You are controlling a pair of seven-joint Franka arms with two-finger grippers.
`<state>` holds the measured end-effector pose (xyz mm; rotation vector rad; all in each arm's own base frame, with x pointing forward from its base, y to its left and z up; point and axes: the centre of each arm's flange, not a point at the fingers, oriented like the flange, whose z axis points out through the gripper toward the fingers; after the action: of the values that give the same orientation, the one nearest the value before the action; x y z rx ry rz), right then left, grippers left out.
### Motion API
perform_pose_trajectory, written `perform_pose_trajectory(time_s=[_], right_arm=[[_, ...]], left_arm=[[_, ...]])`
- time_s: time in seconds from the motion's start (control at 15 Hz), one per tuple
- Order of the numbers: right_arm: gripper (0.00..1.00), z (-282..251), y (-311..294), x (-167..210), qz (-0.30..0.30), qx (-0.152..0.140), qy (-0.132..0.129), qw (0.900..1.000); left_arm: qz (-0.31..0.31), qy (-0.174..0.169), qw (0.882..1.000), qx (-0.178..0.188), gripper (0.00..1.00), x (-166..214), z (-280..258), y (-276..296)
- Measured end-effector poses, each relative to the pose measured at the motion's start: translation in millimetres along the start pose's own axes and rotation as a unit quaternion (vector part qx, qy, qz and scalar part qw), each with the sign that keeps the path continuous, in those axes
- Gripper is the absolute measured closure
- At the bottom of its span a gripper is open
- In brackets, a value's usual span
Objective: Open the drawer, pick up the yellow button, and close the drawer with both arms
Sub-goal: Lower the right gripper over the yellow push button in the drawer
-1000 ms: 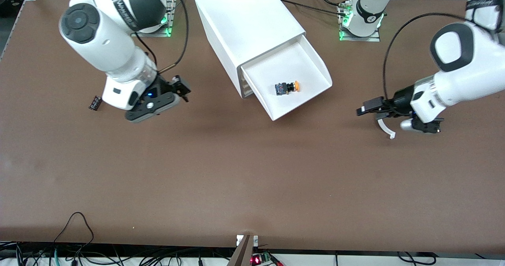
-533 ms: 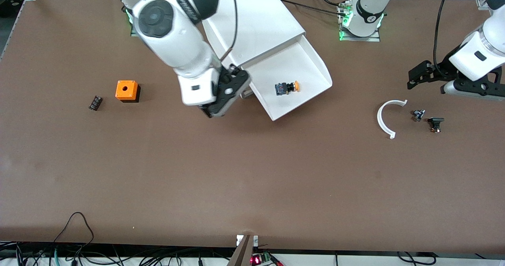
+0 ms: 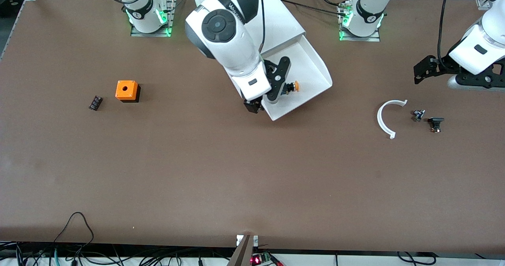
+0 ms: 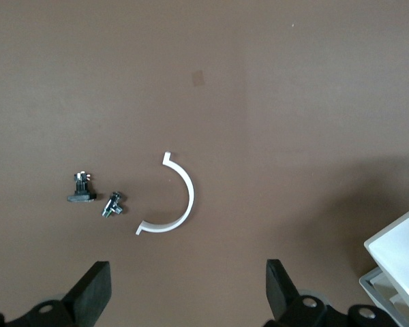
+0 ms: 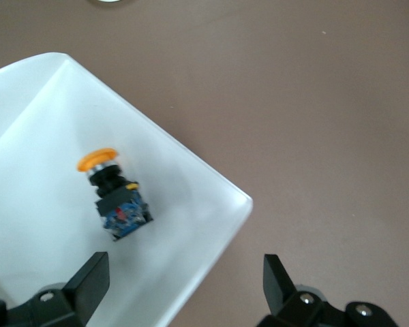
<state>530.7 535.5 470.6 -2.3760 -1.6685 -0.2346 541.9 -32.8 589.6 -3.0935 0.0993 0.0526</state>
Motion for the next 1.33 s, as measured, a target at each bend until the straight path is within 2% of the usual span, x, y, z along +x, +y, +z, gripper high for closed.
perform_pose_trajectory(time_s=[0.27,0.4,0.8,1.13,1.33], right_arm=[[0.0,29.5,-32.4,13.0,-0.051,-0.035,-0.035,0.997],[0.0,44.6,-38.5,15.3,-0.083,-0.046,-0.047,0.994],[0.0,46.9,-44.5,19.2,-0.123,-0.043,-0.045,0.99],[0.0,68.3,-51.5,22.8,-0.141,-0.038,-0.044,0.988],[0.0,69.9,-54.1,23.9,-0.144,-0.037,-0.043,0.988]], left_arm=[[0.001,-0.007,1.0,-0.001,0.0,1.5,4.9,0.8],[-0.001,-0.008,1.0,-0.013,0.0,2.3,5.7,3.0],[-0.059,-0.013,0.996,-0.063,0.0,5.2,14.9,-47.2],[-0.052,-0.011,0.997,-0.063,0.0,10.7,18.1,-40.8],[-0.027,-0.007,0.999,-0.039,0.0,12.7,14.9,-19.4]])
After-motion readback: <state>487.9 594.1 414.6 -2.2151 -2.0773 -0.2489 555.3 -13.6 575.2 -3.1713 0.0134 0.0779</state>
